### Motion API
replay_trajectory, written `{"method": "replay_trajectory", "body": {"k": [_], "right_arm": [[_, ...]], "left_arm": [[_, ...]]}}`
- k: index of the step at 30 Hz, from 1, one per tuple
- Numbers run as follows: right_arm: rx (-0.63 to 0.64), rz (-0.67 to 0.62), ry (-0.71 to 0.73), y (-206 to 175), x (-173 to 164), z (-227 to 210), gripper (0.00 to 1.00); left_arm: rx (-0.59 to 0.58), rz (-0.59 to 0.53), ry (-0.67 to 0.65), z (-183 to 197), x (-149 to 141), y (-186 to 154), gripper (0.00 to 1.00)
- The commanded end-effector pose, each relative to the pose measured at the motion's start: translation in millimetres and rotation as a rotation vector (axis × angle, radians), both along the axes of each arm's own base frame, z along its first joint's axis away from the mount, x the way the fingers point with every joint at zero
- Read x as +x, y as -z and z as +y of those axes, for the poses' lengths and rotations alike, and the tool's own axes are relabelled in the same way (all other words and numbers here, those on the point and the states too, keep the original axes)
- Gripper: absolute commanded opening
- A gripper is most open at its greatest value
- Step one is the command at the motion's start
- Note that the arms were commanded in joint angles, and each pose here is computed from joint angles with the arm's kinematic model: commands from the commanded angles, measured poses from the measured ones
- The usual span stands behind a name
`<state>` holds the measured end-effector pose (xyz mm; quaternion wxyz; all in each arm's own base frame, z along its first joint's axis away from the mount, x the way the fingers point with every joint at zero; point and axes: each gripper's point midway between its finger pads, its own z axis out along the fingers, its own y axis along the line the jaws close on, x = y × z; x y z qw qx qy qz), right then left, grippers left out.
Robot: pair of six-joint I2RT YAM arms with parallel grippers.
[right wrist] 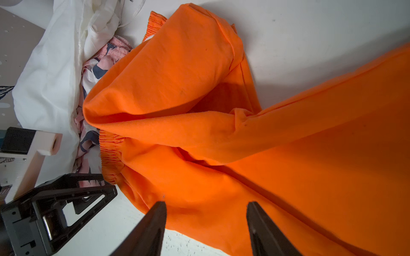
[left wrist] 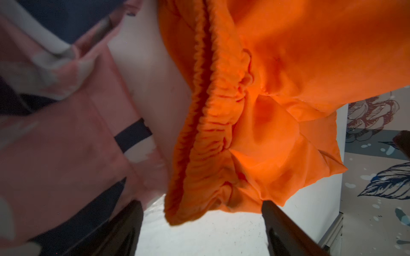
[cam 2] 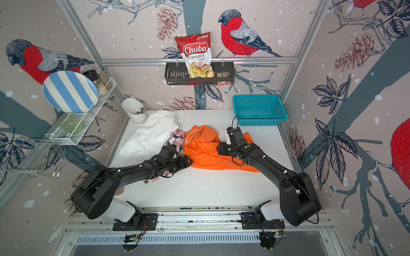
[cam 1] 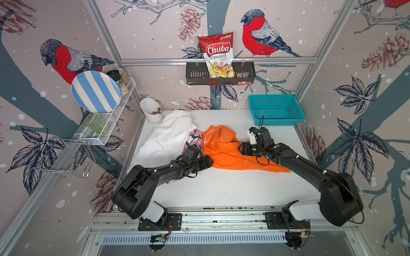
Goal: Roll up the shorts
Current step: Fold the shorts at the center of the board.
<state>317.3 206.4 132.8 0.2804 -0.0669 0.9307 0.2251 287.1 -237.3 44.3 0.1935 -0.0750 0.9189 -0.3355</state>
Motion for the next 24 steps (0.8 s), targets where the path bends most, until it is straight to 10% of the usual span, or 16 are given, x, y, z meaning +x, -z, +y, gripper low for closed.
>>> {"method": "replay_trajectory", "body": {"k": [1, 24], "right_arm": [[-0.017, -0.017, 0.013, -3.9, 1.1, -4.5, 0.63], [-0.040, -0.040, 0.036, -21.2, -12.6, -15.8, 0.64]], "left_arm": [[-0.078, -0.024, 0.063, -17.2, 1.0, -3.9, 0.86], [-0.098, -0.105, 0.060, -23.7, 18.3, -26.4, 0.44]]}}
